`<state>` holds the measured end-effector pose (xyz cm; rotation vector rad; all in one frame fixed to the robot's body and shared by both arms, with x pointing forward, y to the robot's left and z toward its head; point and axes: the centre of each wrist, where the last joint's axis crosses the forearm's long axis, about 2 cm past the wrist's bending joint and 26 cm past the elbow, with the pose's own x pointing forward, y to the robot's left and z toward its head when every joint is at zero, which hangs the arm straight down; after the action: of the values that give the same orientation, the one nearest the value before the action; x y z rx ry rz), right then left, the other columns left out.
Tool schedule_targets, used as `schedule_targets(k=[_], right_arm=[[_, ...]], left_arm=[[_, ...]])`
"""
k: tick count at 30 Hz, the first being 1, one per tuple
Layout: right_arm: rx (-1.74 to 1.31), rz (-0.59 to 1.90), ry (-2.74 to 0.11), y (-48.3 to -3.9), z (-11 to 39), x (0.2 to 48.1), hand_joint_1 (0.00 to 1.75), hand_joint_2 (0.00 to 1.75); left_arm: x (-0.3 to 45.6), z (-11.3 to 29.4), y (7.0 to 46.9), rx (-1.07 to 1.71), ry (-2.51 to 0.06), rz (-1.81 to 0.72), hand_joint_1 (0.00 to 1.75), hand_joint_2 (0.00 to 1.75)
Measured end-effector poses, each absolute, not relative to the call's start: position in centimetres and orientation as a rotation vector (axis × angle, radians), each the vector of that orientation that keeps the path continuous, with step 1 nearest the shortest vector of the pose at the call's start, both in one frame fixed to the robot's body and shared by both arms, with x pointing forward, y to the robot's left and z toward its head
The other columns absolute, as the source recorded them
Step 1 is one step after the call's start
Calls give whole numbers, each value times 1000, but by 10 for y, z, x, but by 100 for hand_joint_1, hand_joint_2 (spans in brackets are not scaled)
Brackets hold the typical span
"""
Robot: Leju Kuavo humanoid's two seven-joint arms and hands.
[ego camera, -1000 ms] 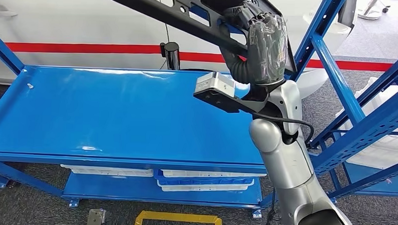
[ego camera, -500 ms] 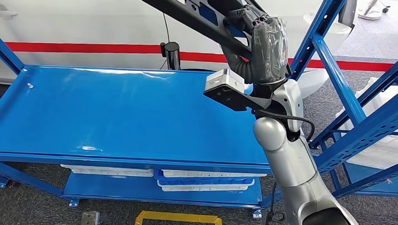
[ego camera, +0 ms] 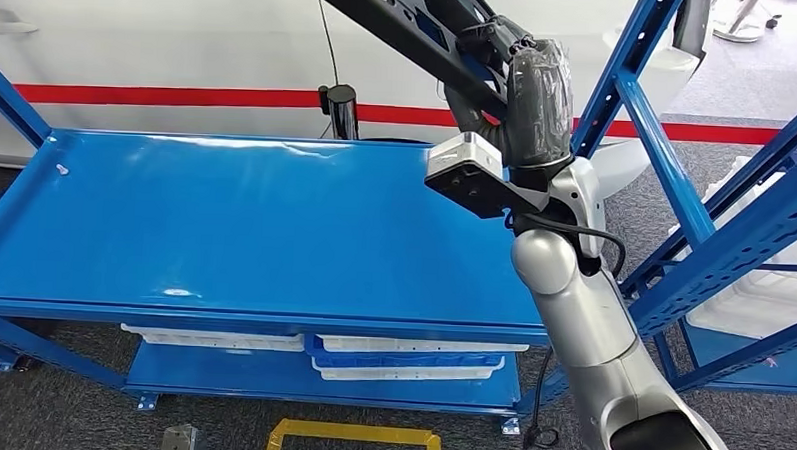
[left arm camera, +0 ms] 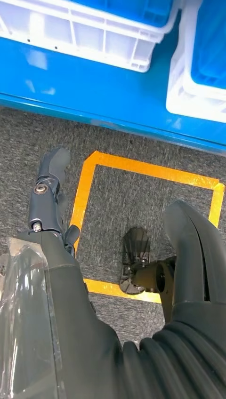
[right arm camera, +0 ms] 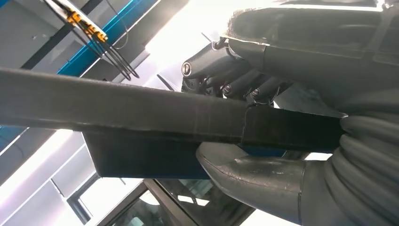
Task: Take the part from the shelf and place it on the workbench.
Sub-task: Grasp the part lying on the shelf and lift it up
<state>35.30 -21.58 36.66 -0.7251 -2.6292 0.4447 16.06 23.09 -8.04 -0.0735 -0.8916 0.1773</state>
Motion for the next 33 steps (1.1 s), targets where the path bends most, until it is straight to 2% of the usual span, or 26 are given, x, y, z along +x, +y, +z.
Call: schedule_targets(k=[33], right_arm=[[-588, 410, -2650, -191, 365, 365, 175, 175]], left_arm=[[156, -84, 246, 6, -884, 205, 0, 175]])
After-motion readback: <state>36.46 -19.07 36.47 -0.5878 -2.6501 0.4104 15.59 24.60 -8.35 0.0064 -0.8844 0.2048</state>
